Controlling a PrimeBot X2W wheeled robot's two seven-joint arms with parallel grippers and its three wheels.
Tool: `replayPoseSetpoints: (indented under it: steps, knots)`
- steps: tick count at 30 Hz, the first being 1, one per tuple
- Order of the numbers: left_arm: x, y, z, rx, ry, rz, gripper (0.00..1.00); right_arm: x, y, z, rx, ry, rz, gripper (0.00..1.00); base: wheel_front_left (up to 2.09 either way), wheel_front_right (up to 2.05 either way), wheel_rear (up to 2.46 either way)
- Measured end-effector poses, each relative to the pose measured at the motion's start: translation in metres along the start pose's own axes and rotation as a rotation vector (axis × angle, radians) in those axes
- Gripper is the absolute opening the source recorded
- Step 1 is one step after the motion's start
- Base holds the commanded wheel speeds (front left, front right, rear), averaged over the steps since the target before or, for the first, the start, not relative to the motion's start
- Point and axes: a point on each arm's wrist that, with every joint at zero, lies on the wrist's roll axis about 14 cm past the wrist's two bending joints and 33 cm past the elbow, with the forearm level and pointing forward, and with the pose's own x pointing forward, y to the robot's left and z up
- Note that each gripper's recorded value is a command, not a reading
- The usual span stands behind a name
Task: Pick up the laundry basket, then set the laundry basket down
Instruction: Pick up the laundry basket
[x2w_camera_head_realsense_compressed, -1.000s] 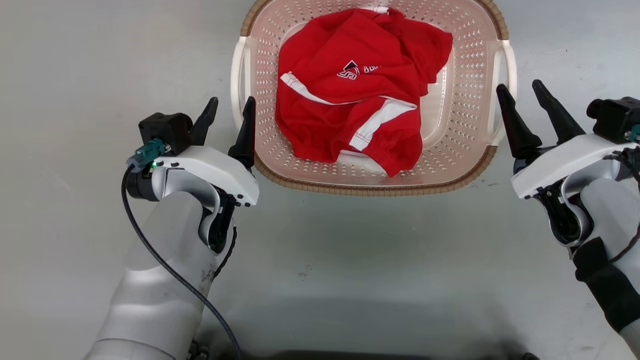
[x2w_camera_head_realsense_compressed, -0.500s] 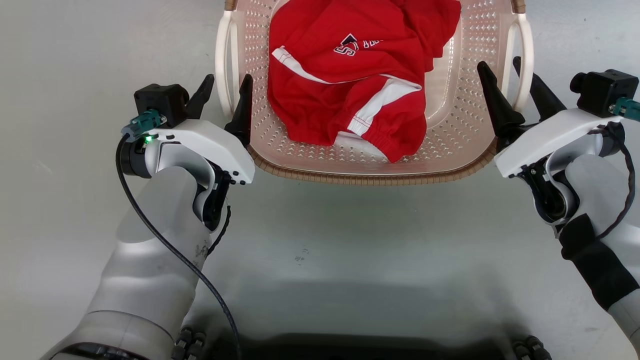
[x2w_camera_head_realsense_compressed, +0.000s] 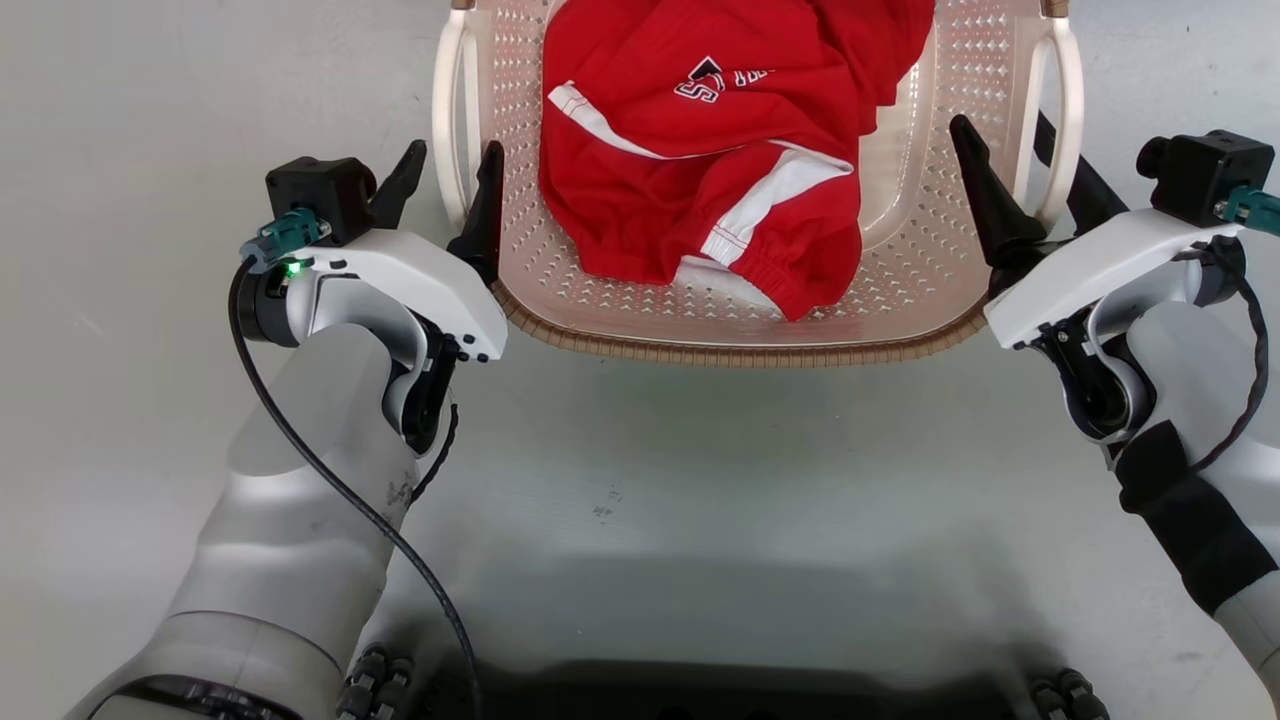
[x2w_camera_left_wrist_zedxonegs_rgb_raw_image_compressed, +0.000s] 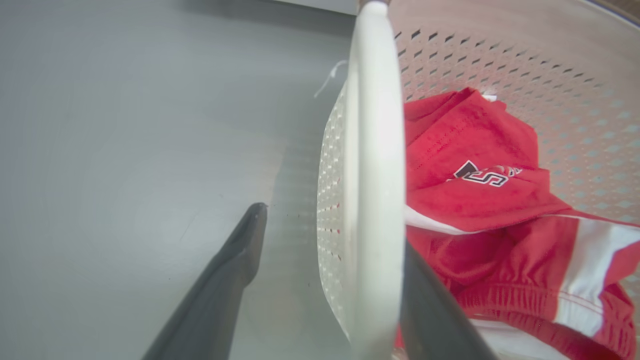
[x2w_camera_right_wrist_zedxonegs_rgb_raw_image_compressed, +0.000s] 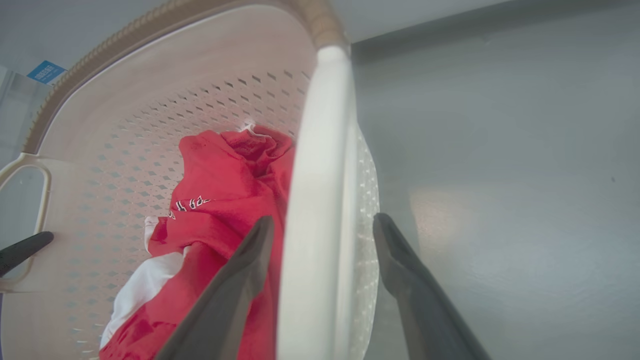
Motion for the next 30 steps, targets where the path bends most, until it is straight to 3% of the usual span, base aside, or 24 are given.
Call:
replayPoseSetpoints:
  steps: [1,30]
  knots:
    - [0.001,-0.001,0.0,0.003,0.0,-0.003,0.0,0.0,0.0,0.0,0.0,0.001,0.0,0.0,0.0,0.0,0.0]
    - [-0.003,-0.019,-0.008,-0.013,0.039,-0.041,0.0,-0.001,0.001,-0.002,-0.026,0.031,-0.026,0.0,0.0,0.0,0.0]
